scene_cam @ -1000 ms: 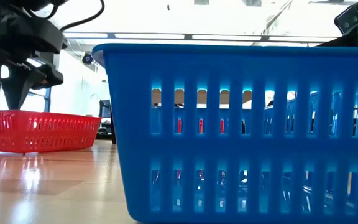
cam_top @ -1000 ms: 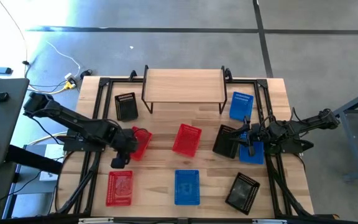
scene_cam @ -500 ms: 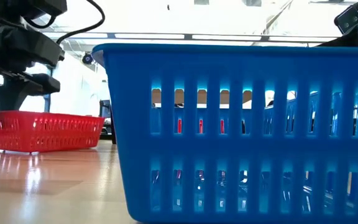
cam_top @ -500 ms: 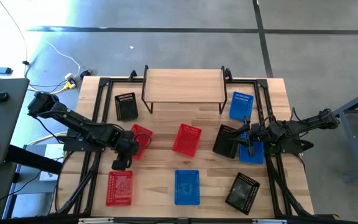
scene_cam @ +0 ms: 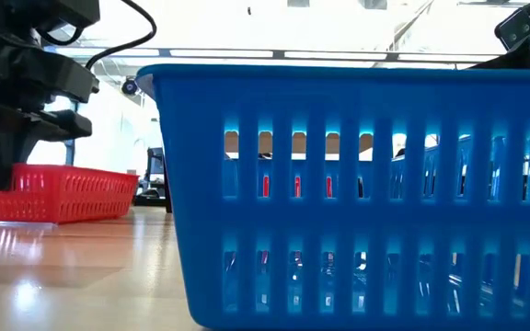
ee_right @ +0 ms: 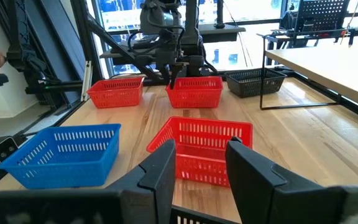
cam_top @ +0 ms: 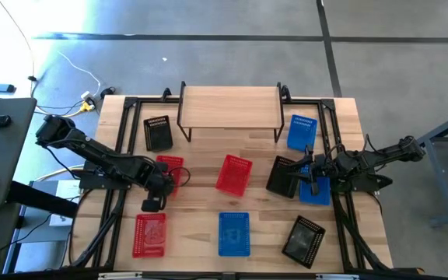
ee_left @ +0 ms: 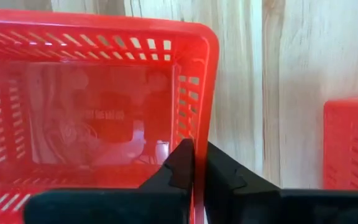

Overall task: Stack baskets on shelf by color
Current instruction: Put the top left red basket on the shelf

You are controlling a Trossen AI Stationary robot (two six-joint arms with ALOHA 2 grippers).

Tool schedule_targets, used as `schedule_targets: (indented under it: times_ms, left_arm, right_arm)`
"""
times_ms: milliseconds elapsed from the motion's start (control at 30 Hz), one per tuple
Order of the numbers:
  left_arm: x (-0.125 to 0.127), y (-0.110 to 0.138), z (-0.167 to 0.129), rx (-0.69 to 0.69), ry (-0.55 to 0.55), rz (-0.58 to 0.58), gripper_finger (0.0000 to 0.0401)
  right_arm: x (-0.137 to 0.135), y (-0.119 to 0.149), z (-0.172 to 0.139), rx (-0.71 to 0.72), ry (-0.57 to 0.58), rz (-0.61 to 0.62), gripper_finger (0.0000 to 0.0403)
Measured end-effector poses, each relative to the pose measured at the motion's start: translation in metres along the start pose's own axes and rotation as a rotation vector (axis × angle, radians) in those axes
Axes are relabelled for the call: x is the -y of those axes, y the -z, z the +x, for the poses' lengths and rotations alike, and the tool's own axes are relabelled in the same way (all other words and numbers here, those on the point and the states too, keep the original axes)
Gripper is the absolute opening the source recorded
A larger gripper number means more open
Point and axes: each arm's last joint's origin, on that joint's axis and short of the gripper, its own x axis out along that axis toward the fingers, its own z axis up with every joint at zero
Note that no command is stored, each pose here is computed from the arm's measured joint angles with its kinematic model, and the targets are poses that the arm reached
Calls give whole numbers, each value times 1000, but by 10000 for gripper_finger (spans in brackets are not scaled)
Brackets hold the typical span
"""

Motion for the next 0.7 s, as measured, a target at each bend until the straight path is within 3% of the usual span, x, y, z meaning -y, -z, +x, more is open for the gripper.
schedule_targets:
  times_ms: [167,367,700]
  left_arm:
    - [4,-11,-13,46,38,-20,4]
    - [11,-40,-48,191,79,-2,3]
    - [-6,-80,-117,436,-4,-89,2]
  right_arm:
    - [0,0,0,0,0,0,126]
    - [0,0,0,0,0,0,126]
    - [0,0,0,0,0,0,126]
